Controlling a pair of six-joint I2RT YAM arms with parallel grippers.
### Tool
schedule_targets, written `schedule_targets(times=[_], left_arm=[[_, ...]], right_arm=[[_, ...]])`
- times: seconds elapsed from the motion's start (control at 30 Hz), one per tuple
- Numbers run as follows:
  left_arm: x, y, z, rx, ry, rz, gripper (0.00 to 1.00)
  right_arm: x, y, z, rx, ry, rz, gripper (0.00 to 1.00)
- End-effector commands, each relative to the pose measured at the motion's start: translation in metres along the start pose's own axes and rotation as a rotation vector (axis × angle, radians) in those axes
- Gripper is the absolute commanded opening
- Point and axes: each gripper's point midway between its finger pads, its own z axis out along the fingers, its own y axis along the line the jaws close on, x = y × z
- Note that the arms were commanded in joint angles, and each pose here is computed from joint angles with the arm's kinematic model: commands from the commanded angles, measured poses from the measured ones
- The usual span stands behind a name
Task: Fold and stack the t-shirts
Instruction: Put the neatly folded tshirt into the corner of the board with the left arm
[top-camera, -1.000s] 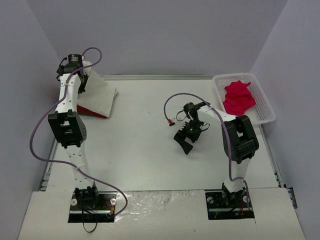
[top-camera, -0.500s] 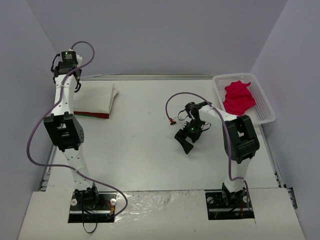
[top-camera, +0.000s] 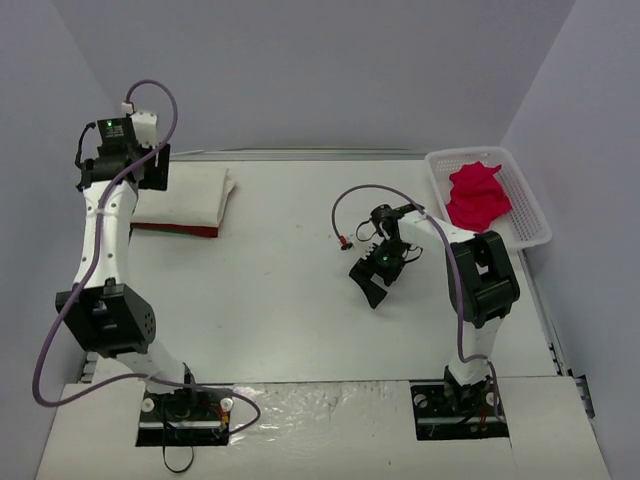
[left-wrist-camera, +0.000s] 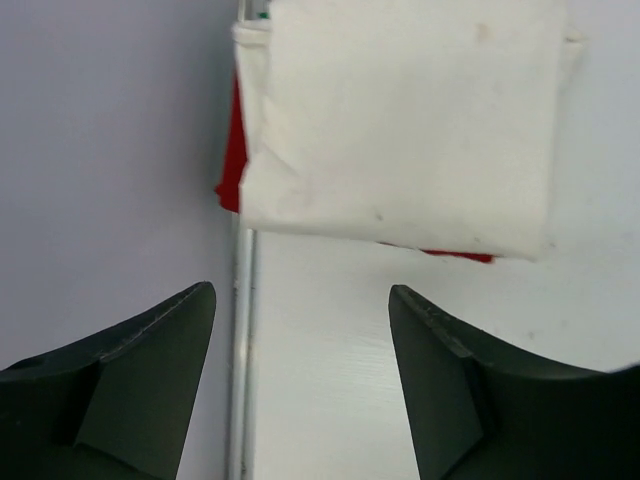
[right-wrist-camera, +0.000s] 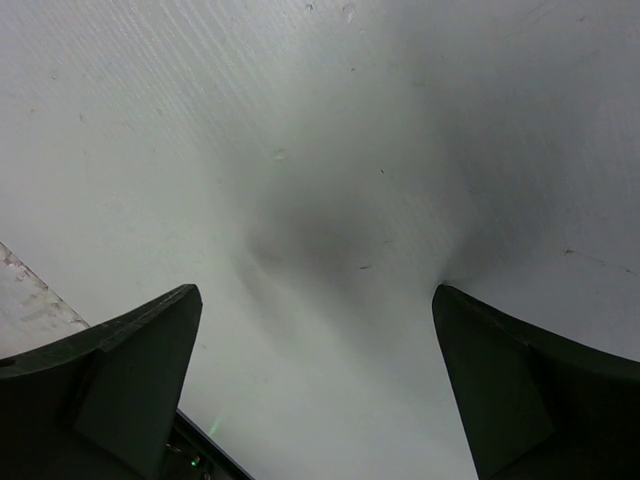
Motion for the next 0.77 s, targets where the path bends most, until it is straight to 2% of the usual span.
schedule_targets(times=[0.0, 0.1, 0.17, 0.27, 0.4, 0.5, 0.6, 0.67, 0.73], left_arm=[[0.012, -0.048, -0.021, 0.18, -0.075, -0.046, 0.69], [0.01, -0.078, -0.034, 0.234, -0.174, 0.057, 0.73], [0.025, -0.108, -0.031, 0.253, -0.163, 0.168, 0.75], [0.04, -0.125, -0.031, 0.291, -0.125, 0.204, 0.76], [0.05, -0.126, -0.025, 0.291, -0.102, 0.268, 0.78], [0.054, -0.123, -0.024, 0.282, -0.057, 0.278, 0.79], [0.053, -0.134, -0.031, 0.342, -0.099, 0.263, 0.81], [0.053, -0.136, -0.037, 0.355, -0.129, 0.247, 0.82], [0.057, -0.14, -0.038, 0.367, -0.146, 0.242, 0.84]], right_arm=[[0.042, -0.024, 0.025, 0.046, 0.132, 0.055, 1.0], [0.006, -0.027, -0.009, 0.109, -0.006, 0.017, 1.0], [-0.023, -0.028, -0.046, 0.174, -0.127, -0.008, 1.0], [-0.039, -0.026, -0.094, 0.287, -0.224, -0.035, 1.0], [-0.061, -0.018, -0.176, 0.471, -0.407, -0.064, 1.0], [-0.064, -0.019, -0.217, 0.588, -0.495, -0.023, 1.0], [-0.054, -0.022, -0.26, 0.733, -0.596, 0.043, 1.0], [-0.041, -0.028, -0.262, 0.776, -0.601, 0.077, 1.0], [-0.031, -0.03, -0.27, 0.791, -0.662, 0.095, 1.0]])
